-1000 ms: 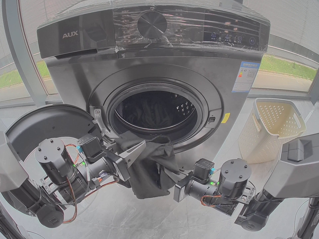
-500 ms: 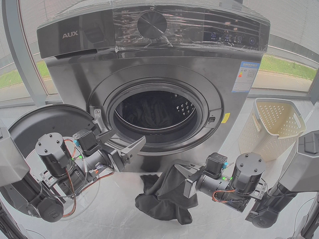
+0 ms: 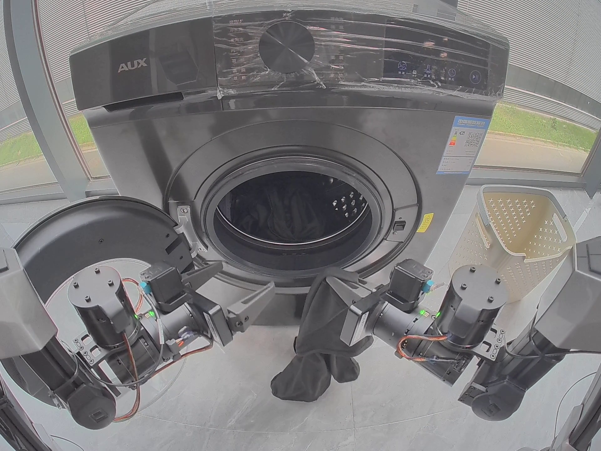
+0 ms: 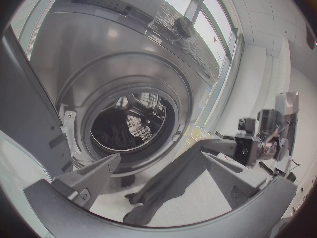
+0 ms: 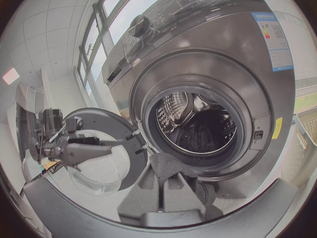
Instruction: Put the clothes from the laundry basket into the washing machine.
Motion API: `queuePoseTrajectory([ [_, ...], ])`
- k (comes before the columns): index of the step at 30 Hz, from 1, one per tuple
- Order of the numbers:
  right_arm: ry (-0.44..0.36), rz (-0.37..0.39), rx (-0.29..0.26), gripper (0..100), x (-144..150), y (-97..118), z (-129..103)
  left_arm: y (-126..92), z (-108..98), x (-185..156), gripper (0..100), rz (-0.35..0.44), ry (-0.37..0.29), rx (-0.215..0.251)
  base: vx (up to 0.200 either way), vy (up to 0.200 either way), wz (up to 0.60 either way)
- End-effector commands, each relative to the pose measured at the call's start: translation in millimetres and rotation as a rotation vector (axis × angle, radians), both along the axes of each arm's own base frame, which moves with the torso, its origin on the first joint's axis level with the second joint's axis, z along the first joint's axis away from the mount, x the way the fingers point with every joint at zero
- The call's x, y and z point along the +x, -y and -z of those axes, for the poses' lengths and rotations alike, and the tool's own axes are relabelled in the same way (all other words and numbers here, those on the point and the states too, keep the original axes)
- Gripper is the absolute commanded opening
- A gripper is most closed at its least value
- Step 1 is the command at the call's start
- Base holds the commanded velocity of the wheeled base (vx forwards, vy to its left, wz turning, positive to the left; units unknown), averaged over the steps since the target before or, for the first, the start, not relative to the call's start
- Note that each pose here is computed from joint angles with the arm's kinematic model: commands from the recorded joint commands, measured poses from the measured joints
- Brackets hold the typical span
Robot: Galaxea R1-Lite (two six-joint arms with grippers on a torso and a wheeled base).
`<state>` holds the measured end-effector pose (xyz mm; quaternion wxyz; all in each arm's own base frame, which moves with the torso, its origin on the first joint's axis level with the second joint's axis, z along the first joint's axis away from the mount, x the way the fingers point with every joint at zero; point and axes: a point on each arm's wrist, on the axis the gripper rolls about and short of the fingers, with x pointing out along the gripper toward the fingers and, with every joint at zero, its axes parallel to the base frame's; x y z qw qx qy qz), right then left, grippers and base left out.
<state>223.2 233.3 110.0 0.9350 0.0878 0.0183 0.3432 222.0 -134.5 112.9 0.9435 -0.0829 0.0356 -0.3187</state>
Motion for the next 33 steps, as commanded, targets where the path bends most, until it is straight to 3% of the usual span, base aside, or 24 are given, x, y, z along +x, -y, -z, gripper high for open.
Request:
queuePoseTrajectory([
  [1, 0.033, 0.008, 0.037, 0, 5.5, -2.5, -10.9, 1.3, 10.4, -12.1, 100, 0.052, -0.045, 0.036, 0.000, 0.000, 0.00],
  [9, 0.073, -0.003, 0.083, 0, 2.9, -6.3, -27.2, 4.8, 34.3, -21.8, 100, 0.120, -0.094, 0.156, 0.000, 0.000, 0.00],
  [14, 0.080, -0.005, 0.091, 0, 0.8, -4.0, -32.0, 9.7, 49.1, -17.7, 100, 0.139, -0.135, 0.193, 0.000, 0.000, 0.00],
  [22, 0.081, -0.015, 0.092, 0, -0.5, -7.2, -31.8, 20.7, 58.4, -4.1, 100, 0.206, -0.140, 0.187, 0.000, 0.000, 0.00],
  [33, 0.076, -0.032, 0.091, 0, -5.9, -10.1, -30.6, 41.9, 61.4, 26.9, 100, 0.203, -0.074, 0.154, 0.000, 0.000, 0.00],
])
